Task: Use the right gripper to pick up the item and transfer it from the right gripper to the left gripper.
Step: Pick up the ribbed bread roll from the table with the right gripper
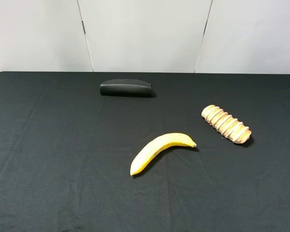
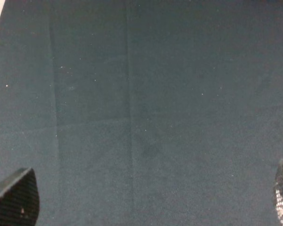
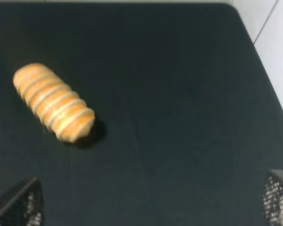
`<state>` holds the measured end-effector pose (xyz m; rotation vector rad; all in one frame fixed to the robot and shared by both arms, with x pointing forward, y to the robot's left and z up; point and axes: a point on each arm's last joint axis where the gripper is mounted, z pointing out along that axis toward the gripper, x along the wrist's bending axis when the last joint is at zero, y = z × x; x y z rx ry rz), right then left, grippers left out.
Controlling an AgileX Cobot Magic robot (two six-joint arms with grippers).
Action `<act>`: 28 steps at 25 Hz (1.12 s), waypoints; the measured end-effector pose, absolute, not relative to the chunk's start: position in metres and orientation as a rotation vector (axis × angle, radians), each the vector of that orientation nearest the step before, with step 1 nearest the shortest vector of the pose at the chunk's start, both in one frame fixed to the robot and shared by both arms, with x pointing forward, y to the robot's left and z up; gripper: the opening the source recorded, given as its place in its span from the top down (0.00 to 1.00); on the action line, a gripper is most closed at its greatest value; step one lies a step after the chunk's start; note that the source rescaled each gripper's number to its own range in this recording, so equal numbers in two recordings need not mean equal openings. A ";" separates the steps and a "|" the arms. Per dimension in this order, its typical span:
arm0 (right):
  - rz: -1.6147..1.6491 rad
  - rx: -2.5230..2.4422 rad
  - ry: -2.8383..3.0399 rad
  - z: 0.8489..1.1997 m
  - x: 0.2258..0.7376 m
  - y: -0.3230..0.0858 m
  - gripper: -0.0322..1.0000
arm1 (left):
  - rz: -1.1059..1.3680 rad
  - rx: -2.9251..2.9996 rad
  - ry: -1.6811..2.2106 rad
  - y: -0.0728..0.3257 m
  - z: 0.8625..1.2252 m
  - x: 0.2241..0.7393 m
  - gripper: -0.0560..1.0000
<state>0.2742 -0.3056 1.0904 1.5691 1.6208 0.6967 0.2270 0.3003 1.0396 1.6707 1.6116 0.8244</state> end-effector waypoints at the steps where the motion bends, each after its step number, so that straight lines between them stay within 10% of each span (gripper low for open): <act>1: 0.665 1.554 1.661 1.094 0.282 -0.306 0.00 | 0.824 1.671 1.612 0.300 1.040 0.227 0.01; 28: 0.284 1.287 2.523 1.011 0.506 -0.229 0.00 | 0.824 1.671 1.612 0.300 1.040 0.227 0.01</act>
